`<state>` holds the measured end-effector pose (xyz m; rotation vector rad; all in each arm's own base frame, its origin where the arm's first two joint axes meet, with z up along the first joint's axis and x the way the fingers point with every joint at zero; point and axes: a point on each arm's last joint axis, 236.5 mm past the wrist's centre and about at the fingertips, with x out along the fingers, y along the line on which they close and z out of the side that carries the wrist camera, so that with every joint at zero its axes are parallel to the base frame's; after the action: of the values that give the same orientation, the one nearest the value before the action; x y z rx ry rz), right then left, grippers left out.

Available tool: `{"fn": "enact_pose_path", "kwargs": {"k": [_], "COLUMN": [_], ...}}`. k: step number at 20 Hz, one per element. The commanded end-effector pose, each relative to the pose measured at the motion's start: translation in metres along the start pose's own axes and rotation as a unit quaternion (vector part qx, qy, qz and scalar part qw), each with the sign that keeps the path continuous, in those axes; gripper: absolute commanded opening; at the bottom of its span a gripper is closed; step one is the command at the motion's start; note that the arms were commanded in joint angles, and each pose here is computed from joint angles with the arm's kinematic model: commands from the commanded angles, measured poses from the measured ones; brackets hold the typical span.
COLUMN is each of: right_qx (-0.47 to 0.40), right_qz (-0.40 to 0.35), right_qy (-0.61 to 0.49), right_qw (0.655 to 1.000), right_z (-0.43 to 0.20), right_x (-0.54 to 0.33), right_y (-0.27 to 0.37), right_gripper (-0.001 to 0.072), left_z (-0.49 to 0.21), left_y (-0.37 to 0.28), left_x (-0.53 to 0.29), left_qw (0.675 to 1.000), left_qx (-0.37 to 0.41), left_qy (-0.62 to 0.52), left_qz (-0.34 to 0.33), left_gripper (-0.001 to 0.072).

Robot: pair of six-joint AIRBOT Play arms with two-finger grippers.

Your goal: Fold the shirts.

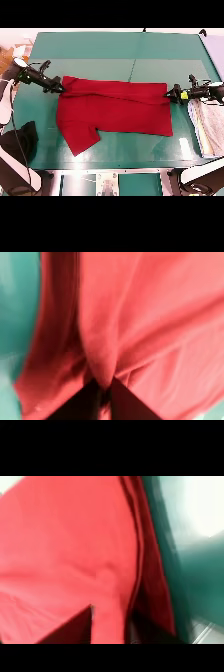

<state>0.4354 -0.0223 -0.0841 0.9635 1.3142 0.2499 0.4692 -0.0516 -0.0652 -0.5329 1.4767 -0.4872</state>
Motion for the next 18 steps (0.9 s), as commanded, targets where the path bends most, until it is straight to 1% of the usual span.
{"fn": "enact_pose_path", "kwargs": {"k": [1, 2, 4, 6, 7, 9, 11, 12, 13, 15, 18], "right_qx": [0.0, 0.004, 0.027, 0.037, 0.041, 0.047, 0.06, 0.069, 0.078, 0.098, 0.114], "right_qz": [0.001, -0.027, -0.091, -0.118, -0.123, -0.13, -0.132, -0.13, -0.125, -0.111, -0.108], "right_qy": [0.054, 0.065, 0.039, -0.005, -0.031, -0.075, -0.09, -0.09, -0.087, -0.08, -0.085], "right_qw": [0.999, 0.998, 0.995, 0.992, 0.991, 0.988, 0.985, 0.985, 0.985, 0.986, 0.984], "right_z": [-0.022, -0.027, -0.027, -0.034, -0.041, -0.065, -0.104, -0.124, -0.143, -0.178, -0.203], "right_x": [-0.011, -0.024, -0.058, -0.088, -0.097, -0.102, -0.091, -0.082, -0.074, -0.056, -0.04], "right_y": [0.006, -0.002, -0.024, -0.031, -0.031, -0.034, -0.042, -0.046, -0.049, -0.053, -0.064], "right_gripper": [0.0256, 0.0259, 0.0261, 0.026, 0.026, 0.0261, 0.0263, 0.029, 0.0295, 0.0383, 0.0381], "left_z": [-0.027, -0.032, -0.048, -0.062, -0.074, -0.112, -0.156, -0.18, -0.204, -0.238, -0.261], "left_y": [-0.002, -0.003, 0.0, 0.003, 0.004, 0.004, 0.004, 0.006, 0.009, 0.01, 0.012], "left_x": [-0.007, -0.019, -0.045, -0.067, -0.073, -0.071, -0.055, -0.045, -0.035, -0.016, 0.014], "left_qw": [0.998, 0.997, 0.994, 0.993, 0.993, 0.993, 0.991, 0.99, 0.989, 0.985, 0.978], "left_qx": [-0.026, -0.037, -0.066, -0.089, -0.095, -0.11, -0.124, -0.133, -0.143, -0.165, -0.204], "left_qy": [0.058, 0.069, 0.089, 0.072, 0.062, 0.045, 0.037, 0.041, 0.046, 0.047, 0.029], "left_qz": [-0.004, -0.007, -0.016, -0.018, -0.018, -0.02, -0.016, -0.007, 0.005, 0.01, -0.004], "left_gripper": [0.0574, 0.0576, 0.0575, 0.0573, 0.0517, 0.0518, 0.0518, 0.0518, 0.0518, 0.0518, 0.0517]}}
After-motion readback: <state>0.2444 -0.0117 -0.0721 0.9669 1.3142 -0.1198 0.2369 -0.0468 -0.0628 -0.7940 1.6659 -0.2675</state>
